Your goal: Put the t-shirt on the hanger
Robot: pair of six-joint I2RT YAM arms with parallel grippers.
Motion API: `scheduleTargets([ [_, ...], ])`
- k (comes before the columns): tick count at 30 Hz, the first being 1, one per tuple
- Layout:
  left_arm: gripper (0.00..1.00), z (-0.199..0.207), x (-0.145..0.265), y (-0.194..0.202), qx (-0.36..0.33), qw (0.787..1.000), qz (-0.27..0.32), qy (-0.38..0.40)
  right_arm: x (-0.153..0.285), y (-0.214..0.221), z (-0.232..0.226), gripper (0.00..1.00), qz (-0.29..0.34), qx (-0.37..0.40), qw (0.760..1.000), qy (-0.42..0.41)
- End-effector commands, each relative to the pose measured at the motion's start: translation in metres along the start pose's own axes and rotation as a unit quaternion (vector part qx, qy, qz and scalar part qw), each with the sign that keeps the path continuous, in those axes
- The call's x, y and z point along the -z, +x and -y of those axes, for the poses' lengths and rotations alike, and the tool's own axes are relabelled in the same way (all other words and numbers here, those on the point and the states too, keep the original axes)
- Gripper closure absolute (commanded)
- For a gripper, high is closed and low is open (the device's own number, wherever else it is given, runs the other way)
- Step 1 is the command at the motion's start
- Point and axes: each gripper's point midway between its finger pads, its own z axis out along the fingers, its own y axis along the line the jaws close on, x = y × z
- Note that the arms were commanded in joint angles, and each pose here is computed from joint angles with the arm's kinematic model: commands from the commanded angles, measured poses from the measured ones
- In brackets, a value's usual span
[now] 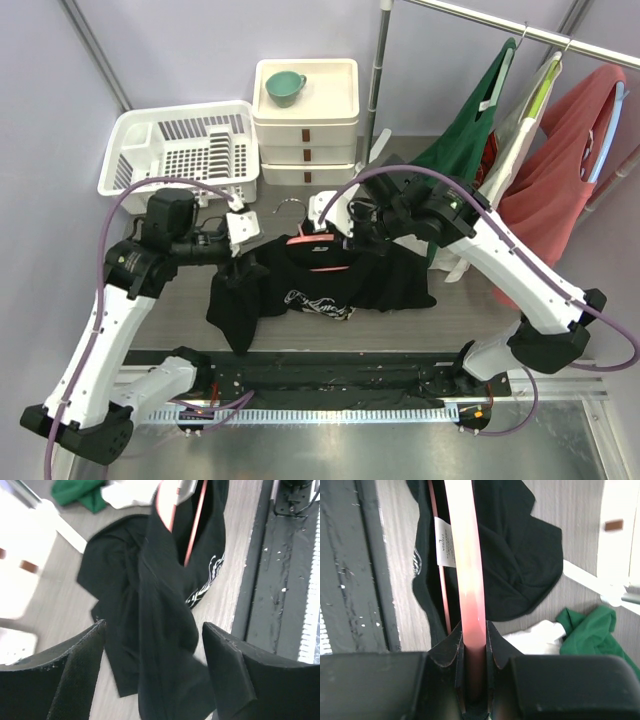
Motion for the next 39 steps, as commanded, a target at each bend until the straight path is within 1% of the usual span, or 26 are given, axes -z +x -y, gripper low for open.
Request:
scheduleTargets([
  [1, 0.44, -0.003, -0.014, -0.015, -0.016, 1.0, 0.024, 0.001, 0.009, -0.044, -0.006, 0.99, 0.072, 0.011, 0.997, -0.002],
  [2, 0.58, 0.003, -0.019, -0.013, -0.014, 1.0, 0.017, 0.017, 0.011, -0.049, -0.006, 0.99, 0.078, 0.013, 0.997, -0.001],
  [3, 0.83, 0.007, -0.02, -0.012, -0.015, 0.999, 0.016, 0.026, 0.011, -0.051, -0.007, 0.99, 0.08, 0.011, 0.997, -0.002],
  [4, 0.94, 0.009, -0.02, -0.011, -0.014, 0.999, 0.013, 0.033, 0.01, -0.053, -0.007, 0.98, 0.081, 0.009, 0.997, -0.002],
  [5, 1.0, 0.011, -0.021, -0.007, -0.008, 0.999, 0.007, 0.037, 0.011, -0.054, -0.005, 0.91, 0.082, 0.003, 0.997, 0.001],
  [6, 1.0, 0.012, -0.02, -0.003, -0.008, 0.999, 0.001, 0.035, 0.012, -0.053, -0.006, 0.78, 0.08, -0.003, 0.997, 0.001],
  [7, 1.0, 0.012, -0.018, -0.001, -0.01, 1.0, -0.003, 0.03, 0.013, -0.05, -0.01, 0.4, 0.074, -0.01, 0.997, -0.006],
  [9, 1.0, 0.014, -0.011, 0.003, -0.015, 1.0, 0.002, 0.013, 0.017, -0.046, -0.017, 0.01, 0.075, -0.024, 0.997, -0.018],
  [10, 1.0, 0.013, -0.009, 0.005, -0.016, 1.0, 0.004, 0.007, 0.02, -0.04, -0.022, 0.0, 0.07, -0.027, 0.997, -0.025],
  [15, 1.0, 0.022, -0.003, 0.012, -0.021, 1.0, -0.001, 0.012, 0.032, -0.001, -0.04, 0.0, 0.041, -0.033, 0.998, -0.032],
  [17, 1.0, 0.026, -0.003, 0.011, -0.025, 0.999, 0.003, 0.023, 0.026, 0.02, -0.049, 0.07, 0.011, -0.024, 0.999, -0.046],
  [18, 1.0, 0.026, -0.002, 0.009, -0.027, 0.999, 0.007, 0.024, 0.028, 0.027, -0.049, 0.12, 0.009, -0.022, 0.999, -0.043],
  [19, 1.0, 0.028, -0.002, 0.006, -0.028, 0.999, 0.013, 0.027, 0.026, 0.031, -0.05, 0.21, 0.006, -0.02, 0.999, -0.044],
  [21, 1.0, 0.028, -0.002, 0.002, -0.027, 0.999, 0.019, 0.029, 0.019, 0.038, -0.05, 0.29, 0.001, -0.022, 0.998, -0.051],
  [22, 1.0, 0.028, -0.002, 0.001, -0.026, 0.999, 0.019, 0.029, 0.015, 0.037, -0.048, 0.37, 0.003, -0.022, 0.998, -0.053],
  [24, 1.0, 0.028, -0.001, -0.003, -0.027, 0.999, 0.024, 0.032, 0.01, 0.034, -0.045, 0.45, 0.007, -0.018, 0.998, -0.055],
  [25, 1.0, 0.028, -0.001, -0.004, -0.027, 0.999, 0.025, 0.032, 0.005, 0.031, -0.043, 0.54, 0.011, -0.017, 0.998, -0.058],
  [27, 1.0, 0.027, -0.001, -0.007, -0.021, 0.999, 0.03, 0.031, 0.001, 0.027, -0.041, 0.64, 0.015, -0.013, 0.998, -0.065],
  [28, 1.0, 0.027, -0.001, -0.008, -0.021, 0.999, 0.032, 0.032, -0.005, 0.024, -0.042, 0.76, 0.017, -0.015, 0.997, -0.076],
  [30, 1.0, 0.028, -0.001, -0.009, -0.018, 0.999, 0.034, 0.031, -0.007, 0.018, -0.041, 0.89, 0.024, -0.015, 0.996, -0.083],
  [36, 1.0, 0.025, -0.004, -0.013, -0.01, 0.998, 0.043, 0.032, -0.006, -0.01, -0.036, 0.89, 0.063, -0.016, 0.993, -0.1],
  [39, 1.0, 0.022, -0.008, -0.015, -0.009, 0.998, 0.048, 0.032, -0.001, -0.025, -0.036, 0.85, 0.085, -0.016, 0.99, -0.109],
])
